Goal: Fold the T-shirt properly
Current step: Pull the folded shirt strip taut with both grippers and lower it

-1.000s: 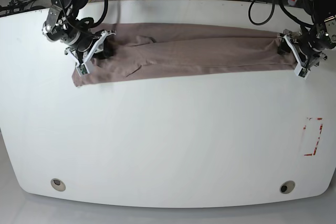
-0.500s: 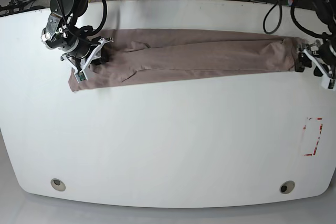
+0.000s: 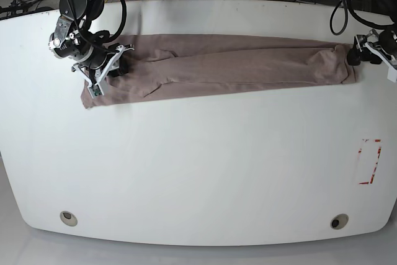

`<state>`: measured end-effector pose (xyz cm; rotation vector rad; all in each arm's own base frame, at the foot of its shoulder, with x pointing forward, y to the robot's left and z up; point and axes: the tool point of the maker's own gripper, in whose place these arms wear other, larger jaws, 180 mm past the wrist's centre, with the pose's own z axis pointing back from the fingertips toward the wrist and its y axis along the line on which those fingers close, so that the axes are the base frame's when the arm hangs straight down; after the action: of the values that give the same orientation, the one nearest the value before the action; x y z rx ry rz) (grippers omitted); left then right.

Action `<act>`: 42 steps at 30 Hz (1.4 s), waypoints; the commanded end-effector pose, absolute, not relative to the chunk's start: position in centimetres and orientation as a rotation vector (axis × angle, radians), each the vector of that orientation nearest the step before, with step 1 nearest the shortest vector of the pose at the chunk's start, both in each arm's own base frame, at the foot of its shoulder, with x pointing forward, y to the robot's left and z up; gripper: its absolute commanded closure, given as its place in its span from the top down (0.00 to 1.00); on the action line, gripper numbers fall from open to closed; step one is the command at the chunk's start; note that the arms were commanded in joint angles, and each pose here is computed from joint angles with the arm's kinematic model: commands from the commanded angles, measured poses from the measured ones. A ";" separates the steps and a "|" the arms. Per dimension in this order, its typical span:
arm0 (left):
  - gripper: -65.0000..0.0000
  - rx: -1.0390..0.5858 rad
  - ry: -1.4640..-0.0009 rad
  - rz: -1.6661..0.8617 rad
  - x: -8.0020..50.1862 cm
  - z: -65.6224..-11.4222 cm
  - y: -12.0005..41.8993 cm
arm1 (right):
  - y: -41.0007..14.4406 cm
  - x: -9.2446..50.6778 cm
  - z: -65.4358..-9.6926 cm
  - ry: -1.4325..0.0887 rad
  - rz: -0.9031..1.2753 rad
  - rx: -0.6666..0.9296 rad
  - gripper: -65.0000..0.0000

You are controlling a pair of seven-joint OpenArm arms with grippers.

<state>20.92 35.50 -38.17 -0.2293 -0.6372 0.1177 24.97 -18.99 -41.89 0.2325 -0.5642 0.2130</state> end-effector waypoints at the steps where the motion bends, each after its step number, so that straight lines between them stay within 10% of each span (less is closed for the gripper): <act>1: 0.78 -0.217 -0.706 0.112 22.1 -36.6 36.3 | -19.8 24.8 -41.9 -0.544 0.215 0.196 0.19; 42: 0.70 -0.186 -0.627 0.080 21.8 -39.0 34.7 | -19.8 24.6 -42.0 -0.542 0.207 0.199 0.19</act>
<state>21.66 33.52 -40.06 -0.2281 -0.6140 0.0902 24.88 -18.94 -41.94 0.2357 -0.5668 0.2053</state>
